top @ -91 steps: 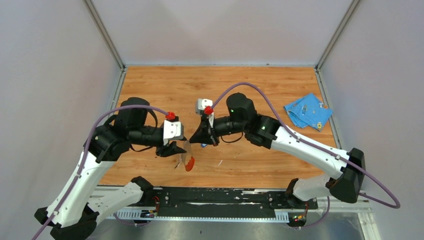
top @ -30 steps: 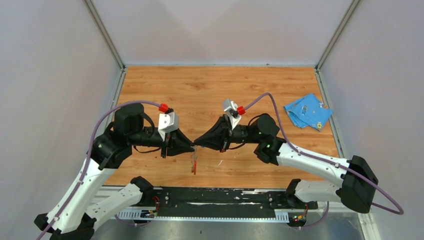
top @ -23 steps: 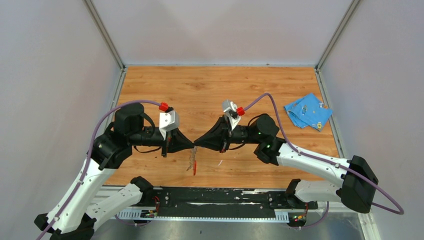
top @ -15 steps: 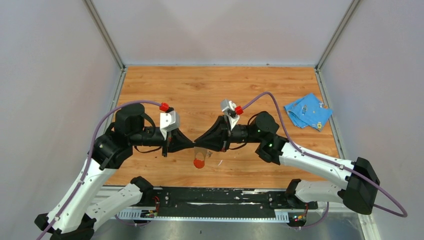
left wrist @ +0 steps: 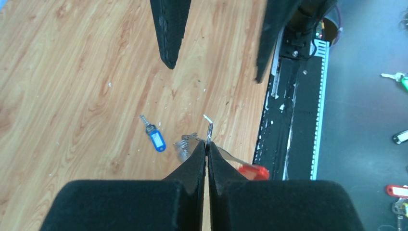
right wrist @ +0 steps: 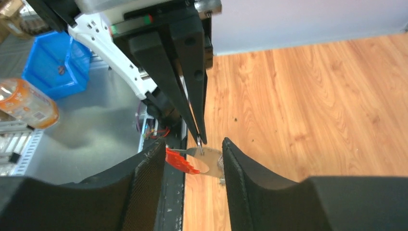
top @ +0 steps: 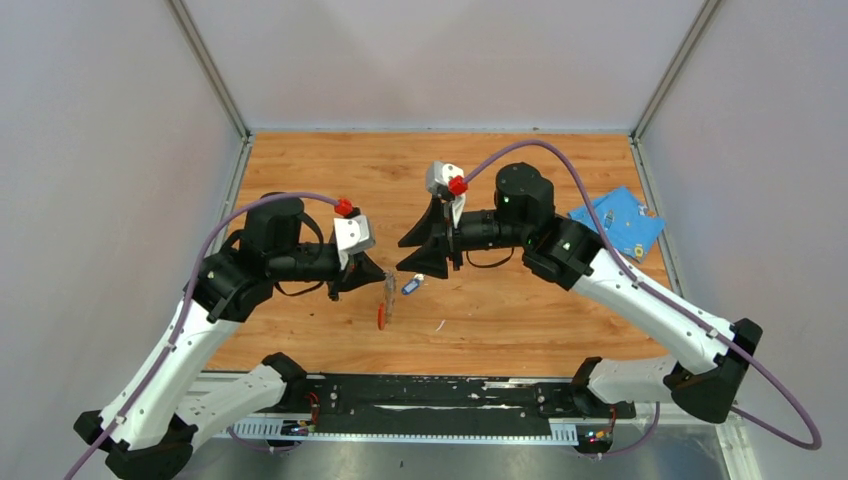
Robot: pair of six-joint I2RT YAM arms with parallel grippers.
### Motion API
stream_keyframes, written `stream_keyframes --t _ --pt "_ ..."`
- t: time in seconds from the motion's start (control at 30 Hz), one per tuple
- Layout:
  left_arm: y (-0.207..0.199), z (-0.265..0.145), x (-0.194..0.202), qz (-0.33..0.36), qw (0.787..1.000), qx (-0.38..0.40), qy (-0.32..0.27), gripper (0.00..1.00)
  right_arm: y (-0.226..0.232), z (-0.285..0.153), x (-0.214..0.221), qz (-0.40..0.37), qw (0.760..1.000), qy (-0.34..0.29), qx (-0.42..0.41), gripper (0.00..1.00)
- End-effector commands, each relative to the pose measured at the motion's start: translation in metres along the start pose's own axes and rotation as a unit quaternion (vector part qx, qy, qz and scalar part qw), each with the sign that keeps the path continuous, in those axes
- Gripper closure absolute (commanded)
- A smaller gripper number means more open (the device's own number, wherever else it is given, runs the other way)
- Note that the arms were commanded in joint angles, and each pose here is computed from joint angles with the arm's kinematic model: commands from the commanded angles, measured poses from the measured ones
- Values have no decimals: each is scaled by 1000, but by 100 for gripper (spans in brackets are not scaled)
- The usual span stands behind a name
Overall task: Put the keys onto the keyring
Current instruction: Adjust the keyring.
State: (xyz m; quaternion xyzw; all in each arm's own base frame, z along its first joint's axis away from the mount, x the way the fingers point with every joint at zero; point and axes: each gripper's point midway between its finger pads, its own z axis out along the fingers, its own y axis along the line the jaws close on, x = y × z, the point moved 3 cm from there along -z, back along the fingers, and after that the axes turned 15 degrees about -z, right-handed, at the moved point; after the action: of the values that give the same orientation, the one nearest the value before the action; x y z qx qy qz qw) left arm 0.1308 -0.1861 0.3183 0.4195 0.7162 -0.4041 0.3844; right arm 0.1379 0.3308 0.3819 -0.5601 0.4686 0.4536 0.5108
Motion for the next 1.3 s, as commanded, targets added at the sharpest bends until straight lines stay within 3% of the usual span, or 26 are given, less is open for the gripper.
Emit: stream_keyframes --t 0.0,0.27,0.37,0.7,1.27 --pt "1 -9 -11 52 999 -17 -2 100 6 -5 26 4 996 77 -54 56" --pt "11 -4 0 83 993 -34 72 100 -4 2 37 8 991 124 -47 44" --pt "14 -6 4 88 990 -38 104 100 -5 3 46 -1 990 137 -29 43" --pt "-2 -12 3 112 990 -2 85 100 11 18 48 -8 990 120 -70 52" --pt "-2 -15 3 122 989 -5 81 100 11 42 46 23 993 75 -84 58"
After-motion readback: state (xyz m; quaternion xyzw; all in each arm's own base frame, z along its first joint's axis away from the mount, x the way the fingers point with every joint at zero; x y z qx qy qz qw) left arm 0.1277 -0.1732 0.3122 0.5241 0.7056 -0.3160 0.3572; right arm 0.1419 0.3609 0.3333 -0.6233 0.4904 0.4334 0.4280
